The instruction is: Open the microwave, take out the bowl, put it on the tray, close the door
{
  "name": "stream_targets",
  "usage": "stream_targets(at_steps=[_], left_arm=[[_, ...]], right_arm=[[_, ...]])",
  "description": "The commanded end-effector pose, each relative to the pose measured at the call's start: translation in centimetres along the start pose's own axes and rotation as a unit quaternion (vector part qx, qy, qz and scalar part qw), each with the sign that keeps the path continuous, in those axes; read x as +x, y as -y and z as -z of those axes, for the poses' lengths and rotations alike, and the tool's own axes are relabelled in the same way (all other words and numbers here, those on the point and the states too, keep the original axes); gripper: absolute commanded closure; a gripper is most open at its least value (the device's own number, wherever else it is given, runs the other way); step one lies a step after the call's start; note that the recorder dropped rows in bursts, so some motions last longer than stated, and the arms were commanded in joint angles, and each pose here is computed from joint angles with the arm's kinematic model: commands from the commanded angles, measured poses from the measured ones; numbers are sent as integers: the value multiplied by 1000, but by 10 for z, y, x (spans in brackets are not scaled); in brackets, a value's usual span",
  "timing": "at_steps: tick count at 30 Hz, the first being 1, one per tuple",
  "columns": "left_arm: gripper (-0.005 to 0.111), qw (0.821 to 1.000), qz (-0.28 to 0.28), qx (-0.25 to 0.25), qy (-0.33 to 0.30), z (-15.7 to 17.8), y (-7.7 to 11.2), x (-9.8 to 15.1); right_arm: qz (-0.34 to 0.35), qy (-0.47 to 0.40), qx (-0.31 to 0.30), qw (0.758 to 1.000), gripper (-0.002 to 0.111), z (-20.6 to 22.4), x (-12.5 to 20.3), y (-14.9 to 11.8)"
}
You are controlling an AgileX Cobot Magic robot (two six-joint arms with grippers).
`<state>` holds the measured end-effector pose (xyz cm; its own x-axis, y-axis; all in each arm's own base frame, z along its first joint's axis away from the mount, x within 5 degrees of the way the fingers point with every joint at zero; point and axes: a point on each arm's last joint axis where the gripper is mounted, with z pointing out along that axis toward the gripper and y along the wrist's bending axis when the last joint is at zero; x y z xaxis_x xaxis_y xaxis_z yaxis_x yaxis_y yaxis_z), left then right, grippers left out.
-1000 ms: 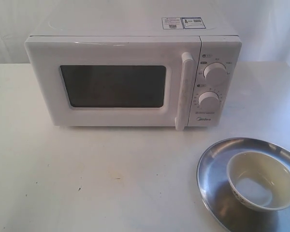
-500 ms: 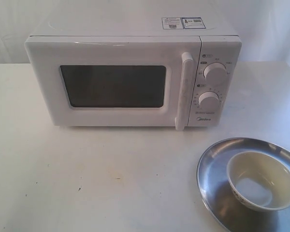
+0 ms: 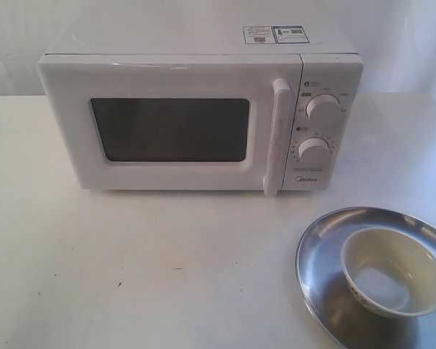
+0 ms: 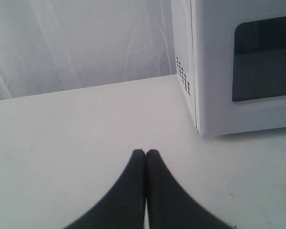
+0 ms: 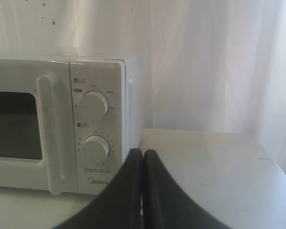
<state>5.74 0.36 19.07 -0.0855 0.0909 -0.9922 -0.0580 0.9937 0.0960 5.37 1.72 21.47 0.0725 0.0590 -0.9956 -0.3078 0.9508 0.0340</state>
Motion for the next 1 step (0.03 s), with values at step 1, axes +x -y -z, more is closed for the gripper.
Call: stream_targets(at_steps=[1], left_arm=[[107,1000,4,0,5,0,0,-1]], right_arm=[[4,0,2,1000,108,0,1,0]])
